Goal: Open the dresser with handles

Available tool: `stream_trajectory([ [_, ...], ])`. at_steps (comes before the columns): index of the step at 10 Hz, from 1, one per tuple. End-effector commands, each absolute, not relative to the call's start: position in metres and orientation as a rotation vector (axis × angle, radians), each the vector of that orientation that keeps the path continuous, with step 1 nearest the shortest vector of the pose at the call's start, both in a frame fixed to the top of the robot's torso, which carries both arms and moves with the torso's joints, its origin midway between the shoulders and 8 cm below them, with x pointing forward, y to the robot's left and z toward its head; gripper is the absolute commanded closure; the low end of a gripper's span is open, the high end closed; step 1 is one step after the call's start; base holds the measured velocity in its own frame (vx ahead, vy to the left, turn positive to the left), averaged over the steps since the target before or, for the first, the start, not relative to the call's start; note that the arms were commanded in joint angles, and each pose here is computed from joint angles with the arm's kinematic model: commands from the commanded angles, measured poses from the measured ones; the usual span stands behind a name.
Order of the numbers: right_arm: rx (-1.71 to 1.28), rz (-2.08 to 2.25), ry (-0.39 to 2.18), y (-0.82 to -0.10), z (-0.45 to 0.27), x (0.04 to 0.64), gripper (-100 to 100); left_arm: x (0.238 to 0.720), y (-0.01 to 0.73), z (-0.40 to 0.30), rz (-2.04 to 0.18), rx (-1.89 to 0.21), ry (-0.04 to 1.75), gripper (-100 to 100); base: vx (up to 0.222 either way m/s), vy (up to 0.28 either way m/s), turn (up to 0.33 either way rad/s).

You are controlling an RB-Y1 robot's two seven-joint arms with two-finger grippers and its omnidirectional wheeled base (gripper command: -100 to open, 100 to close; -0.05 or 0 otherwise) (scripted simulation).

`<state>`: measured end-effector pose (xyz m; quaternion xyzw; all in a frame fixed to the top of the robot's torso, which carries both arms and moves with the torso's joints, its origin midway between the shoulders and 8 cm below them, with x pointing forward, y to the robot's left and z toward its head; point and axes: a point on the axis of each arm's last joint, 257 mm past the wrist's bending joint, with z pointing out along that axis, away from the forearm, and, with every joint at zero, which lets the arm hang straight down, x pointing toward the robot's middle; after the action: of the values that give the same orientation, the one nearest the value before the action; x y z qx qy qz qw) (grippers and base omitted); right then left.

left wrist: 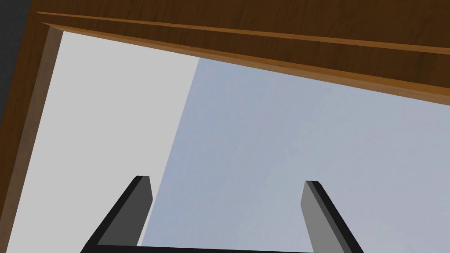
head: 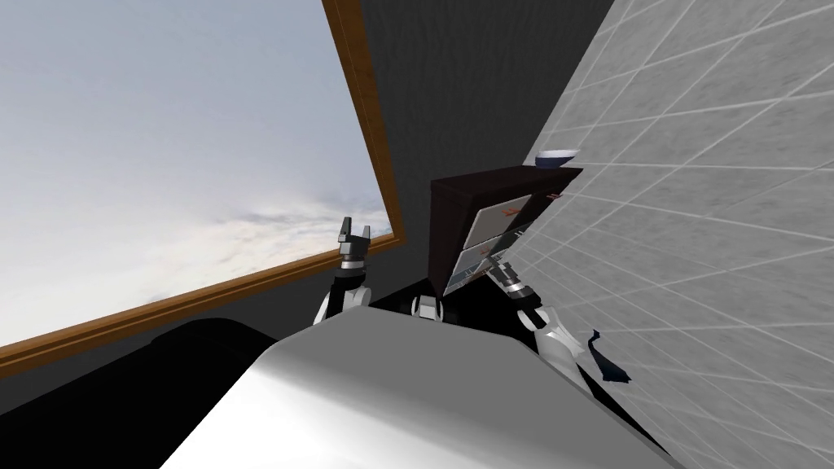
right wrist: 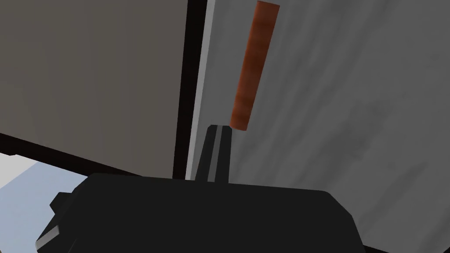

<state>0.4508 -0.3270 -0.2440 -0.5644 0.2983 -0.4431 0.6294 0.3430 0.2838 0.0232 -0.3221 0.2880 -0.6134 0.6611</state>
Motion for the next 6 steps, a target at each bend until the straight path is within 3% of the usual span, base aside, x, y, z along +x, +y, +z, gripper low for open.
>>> stream_trajectory([
  [1, -1.294, -1.010, 0.673, -0.330, -0.239, 0.448, 100, 0.343, 0.284, 0.023, -1.387, -0.729, 0.651, 0, -0.173, -0.087, -0.032],
  [2, -1.294, -1.012, 0.675, -0.330, -0.240, 0.449, 100, 0.343, 0.284, 0.023, -1.387, -0.729, 0.651, 0, -0.088, -0.039, -0.009],
  [3, -1.282, -1.009, 0.698, -0.327, -0.248, 0.447, -100, 0.343, 0.284, 0.023, -1.387, -0.729, 0.651, 0, 0.073, 0.029, 0.018],
  [6, -1.268, -1.006, 0.725, -0.322, -0.258, 0.444, -100, 0.343, 0.284, 0.023, -1.387, -0.729, 0.651, 0, 0.133, 0.087, 0.016],
])
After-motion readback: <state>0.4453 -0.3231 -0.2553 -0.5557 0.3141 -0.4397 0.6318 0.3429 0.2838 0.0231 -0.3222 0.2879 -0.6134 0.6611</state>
